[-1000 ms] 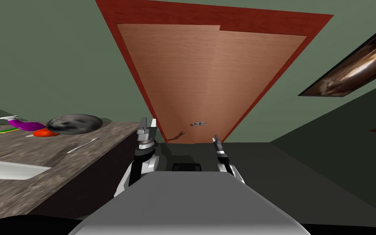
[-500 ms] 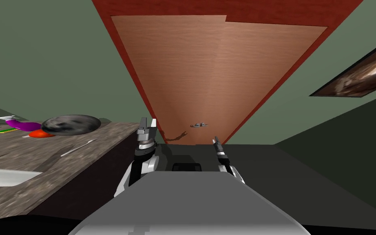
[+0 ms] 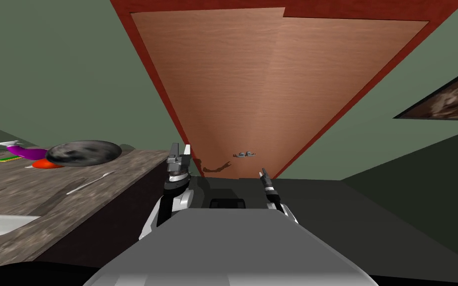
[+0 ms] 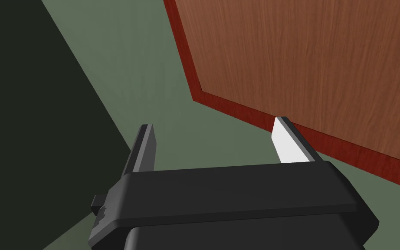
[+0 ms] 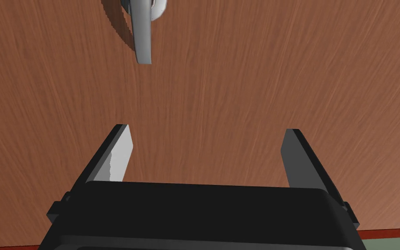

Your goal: Pull the door open

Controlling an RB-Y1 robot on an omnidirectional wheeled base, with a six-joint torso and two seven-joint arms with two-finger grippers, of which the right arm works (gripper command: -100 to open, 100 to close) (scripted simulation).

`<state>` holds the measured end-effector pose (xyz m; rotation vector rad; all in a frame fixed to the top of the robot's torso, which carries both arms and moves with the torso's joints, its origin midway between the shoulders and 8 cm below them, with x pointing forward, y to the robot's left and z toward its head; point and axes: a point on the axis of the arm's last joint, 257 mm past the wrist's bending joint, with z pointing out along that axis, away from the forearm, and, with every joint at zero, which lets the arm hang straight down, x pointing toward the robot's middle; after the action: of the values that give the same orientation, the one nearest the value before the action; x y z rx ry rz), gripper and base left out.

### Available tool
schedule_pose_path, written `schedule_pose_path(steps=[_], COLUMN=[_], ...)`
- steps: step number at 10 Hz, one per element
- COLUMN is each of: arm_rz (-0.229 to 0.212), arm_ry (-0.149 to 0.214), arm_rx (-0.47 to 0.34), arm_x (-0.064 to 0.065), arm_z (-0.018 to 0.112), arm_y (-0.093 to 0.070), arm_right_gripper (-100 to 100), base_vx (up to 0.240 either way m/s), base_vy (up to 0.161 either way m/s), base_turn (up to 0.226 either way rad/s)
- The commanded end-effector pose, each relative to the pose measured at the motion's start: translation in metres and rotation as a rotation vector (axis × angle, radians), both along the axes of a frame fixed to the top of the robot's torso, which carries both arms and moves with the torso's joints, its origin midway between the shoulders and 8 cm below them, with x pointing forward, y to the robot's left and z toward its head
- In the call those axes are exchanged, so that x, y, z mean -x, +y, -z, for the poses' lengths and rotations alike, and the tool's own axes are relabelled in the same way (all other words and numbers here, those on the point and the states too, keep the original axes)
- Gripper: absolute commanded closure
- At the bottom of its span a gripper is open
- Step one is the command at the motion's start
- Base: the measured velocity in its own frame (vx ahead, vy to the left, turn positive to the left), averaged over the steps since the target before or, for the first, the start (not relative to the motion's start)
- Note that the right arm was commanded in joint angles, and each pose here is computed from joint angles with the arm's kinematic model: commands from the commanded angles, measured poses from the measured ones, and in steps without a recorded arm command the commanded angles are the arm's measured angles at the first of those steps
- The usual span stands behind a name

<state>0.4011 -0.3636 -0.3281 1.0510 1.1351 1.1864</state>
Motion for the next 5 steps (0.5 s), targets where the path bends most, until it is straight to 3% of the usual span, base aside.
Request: schedule_pose_path(steps=[1,5], arm_rz=[0.002,0.01], arm_ry=[0.019,0.062], arm_rx=[-0.014,-0.043], arm_x=[0.0,0.005], arm_z=[0.009,0.03], arm_y=[-0.002,-0.01], arm_right_gripper=[-100,-100], base_vx=[0.102,0.098], base_vy=[0.002,0.003], base_turn=[0.03,0.028])
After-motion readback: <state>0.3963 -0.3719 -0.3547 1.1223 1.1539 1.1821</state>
